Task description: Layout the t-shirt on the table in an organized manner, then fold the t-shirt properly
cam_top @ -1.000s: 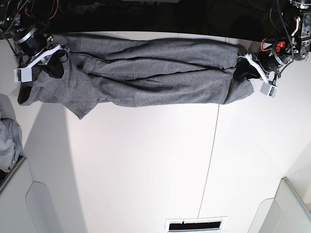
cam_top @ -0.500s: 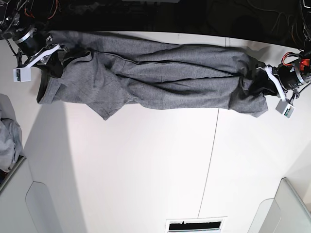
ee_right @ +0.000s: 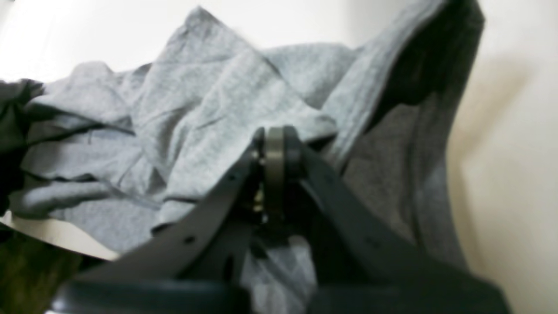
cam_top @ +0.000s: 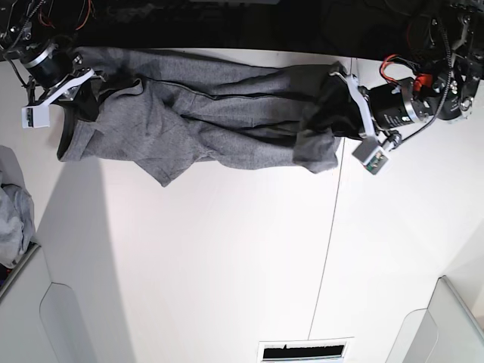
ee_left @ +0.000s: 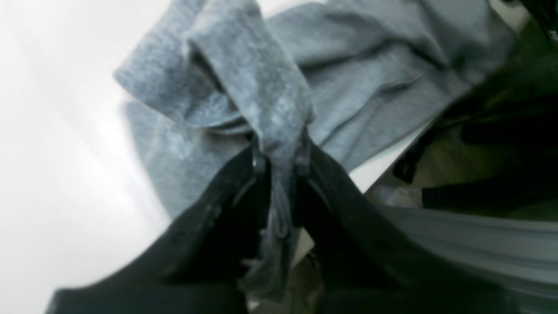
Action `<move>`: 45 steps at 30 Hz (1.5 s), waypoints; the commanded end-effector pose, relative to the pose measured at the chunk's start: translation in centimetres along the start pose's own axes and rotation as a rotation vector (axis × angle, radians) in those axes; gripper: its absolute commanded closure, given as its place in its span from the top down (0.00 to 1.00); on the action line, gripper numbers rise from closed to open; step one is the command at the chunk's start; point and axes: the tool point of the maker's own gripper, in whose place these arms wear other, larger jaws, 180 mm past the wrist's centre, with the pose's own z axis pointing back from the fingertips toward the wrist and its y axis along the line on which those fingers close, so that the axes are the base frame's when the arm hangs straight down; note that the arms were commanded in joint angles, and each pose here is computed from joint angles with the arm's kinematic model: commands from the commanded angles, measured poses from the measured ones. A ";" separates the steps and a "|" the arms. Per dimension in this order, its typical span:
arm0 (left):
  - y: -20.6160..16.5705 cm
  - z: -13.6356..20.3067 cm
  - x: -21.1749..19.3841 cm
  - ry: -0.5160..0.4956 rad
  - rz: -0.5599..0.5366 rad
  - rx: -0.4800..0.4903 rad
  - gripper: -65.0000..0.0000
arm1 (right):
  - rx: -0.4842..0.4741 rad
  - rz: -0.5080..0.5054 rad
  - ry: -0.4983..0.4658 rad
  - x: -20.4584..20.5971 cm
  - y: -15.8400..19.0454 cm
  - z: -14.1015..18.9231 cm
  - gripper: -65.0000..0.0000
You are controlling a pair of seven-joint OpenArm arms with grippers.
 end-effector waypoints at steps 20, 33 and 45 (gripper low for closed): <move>-7.2 -5.7 4.4 -0.217 0.120 -0.097 0.45 | 0.011 0.017 -0.035 1.1 0.1 0.3 0.00; -1.3 -2.0 2.7 -0.173 0.135 0.033 0.45 | -0.151 0.069 -0.165 7.8 -7.7 4.7 0.00; 0.1 -1.2 2.6 -0.172 0.115 0.078 0.45 | -0.022 -0.118 0.036 -0.1 -8.2 1.1 0.69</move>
